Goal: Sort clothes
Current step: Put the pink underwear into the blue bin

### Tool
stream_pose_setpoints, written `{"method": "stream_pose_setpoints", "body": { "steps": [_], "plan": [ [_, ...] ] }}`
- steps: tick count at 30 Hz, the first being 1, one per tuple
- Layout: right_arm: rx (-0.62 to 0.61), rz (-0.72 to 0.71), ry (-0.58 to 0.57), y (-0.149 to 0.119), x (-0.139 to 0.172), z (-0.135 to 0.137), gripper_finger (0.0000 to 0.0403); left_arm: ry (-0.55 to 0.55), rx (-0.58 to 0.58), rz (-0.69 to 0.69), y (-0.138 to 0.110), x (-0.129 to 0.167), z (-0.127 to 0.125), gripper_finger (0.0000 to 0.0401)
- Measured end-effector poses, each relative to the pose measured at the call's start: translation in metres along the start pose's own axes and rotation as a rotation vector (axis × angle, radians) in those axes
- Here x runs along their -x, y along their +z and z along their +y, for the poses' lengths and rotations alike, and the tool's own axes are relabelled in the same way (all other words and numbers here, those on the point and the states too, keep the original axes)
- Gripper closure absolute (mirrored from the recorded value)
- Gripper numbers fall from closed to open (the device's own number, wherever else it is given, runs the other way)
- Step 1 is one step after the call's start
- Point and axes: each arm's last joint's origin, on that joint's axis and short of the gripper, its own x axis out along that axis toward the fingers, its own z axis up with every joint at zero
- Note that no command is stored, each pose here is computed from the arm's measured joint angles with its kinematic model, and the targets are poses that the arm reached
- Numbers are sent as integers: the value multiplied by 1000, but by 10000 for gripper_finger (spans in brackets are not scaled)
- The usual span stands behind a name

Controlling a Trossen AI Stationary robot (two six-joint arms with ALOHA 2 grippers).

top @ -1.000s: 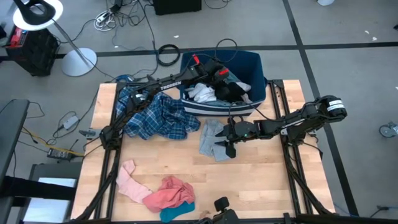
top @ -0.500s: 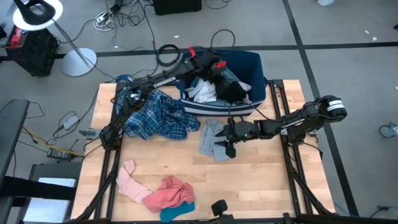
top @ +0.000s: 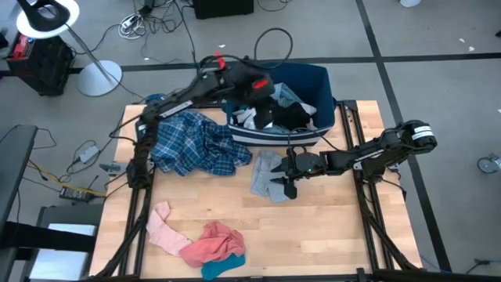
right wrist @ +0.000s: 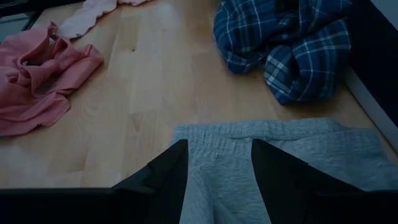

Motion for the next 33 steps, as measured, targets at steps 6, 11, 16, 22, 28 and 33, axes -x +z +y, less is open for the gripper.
{"method": "stream_pose_setpoints", "body": {
  "steps": [6, 11, 16, 22, 28, 33],
  "plan": [
    [-7, 3, 7, -1, 0, 2, 224, -4, -54, -19, 7, 60, -29, 317],
    [-4, 5, 16, -1, 0, 4, 224, 16, -44, -3, 4, 104, -54, 318],
    [-5, 10, 14, -1, 0, 4, 224, 58, -89, -55, 2, 145, -90, 318],
    [-18, 11, 14, -2, 0, 3, 224, 73, -114, -57, -8, 171, -129, 318],
    [-18, 11, 17, -2, 0, 5, 224, 103, -154, -16, -33, 170, -166, 318],
    [-13, 11, 25, -2, 1, 7, 224, 89, -171, -47, -67, 166, -191, 318]
  ]
}}
